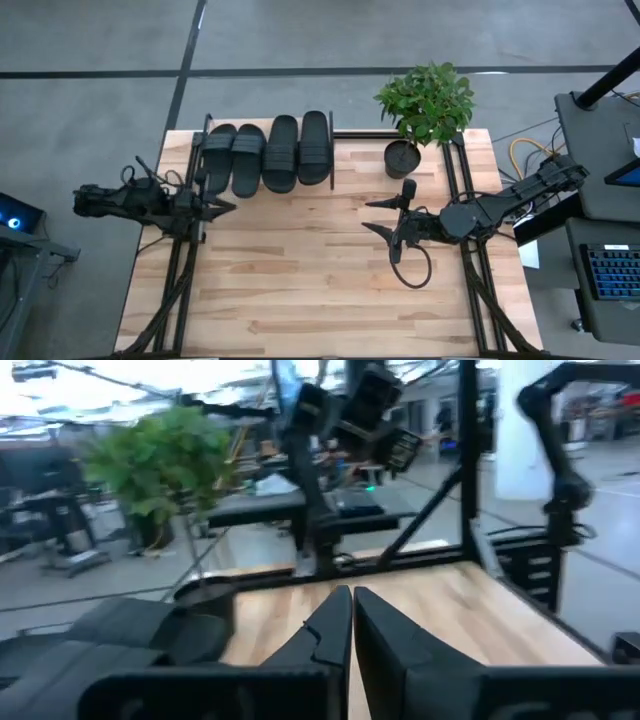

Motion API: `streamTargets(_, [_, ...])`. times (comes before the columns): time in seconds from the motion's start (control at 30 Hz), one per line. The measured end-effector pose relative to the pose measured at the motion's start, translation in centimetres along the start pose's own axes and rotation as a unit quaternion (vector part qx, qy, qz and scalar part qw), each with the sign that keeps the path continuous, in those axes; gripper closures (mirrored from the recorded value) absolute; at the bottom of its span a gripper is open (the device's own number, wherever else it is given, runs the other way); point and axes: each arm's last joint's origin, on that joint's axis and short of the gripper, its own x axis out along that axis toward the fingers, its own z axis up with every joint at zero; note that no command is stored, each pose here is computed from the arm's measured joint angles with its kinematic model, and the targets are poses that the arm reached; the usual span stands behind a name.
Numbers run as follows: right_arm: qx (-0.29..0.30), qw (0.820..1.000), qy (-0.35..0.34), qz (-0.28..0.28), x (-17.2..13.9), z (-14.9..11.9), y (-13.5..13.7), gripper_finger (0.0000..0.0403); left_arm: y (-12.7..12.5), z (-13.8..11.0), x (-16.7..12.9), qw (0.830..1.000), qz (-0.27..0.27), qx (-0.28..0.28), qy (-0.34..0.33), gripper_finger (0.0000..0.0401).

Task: Pick and place slides into the shelf
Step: Return to Home Position

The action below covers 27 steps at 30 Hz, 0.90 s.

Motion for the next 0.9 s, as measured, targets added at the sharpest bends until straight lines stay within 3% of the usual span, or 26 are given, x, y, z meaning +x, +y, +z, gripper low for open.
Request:
streamTargets(0.13, [-0.001, 1.000, 0.002, 0.001, 0.0, 0.0, 0.0, 0.0200, -0.4, -1.2, -0.2, 0.999, -0.047, 0.003, -0.009, 0.0401])
streamTargets(0.23, [-0.001, 1.000, 0.002, 0.001, 0.0, -0.1, 0.0, 0.0200, -0.6, -2.2, -0.1, 0.999, -0.049, 0.001, -0.011, 0.0401])
streamTargets(0.47, [0.001, 1.000, 0.002, 0.001, 0.0, 0.0, 0.0, 0.0200, -0.3, -2.7, 0.1, 0.999, -0.006, 0.044, -0.026, 0.0401])
streamTargets(0.67, [0.008, 1.000, 0.002, 0.001, 0.0, -0.1, 0.0, 0.0200, 0.2, -3.3, -0.5, 0.998, 0.037, 0.048, -0.008, 0.0401])
streamTargets(0.9, [0.012, 1.000, 0.002, 0.001, 0.0, 0.0, 0.0, 0.0200, 0.1, -3.8, -0.5, 0.999, 0.026, 0.031, -0.014, 0.0401])
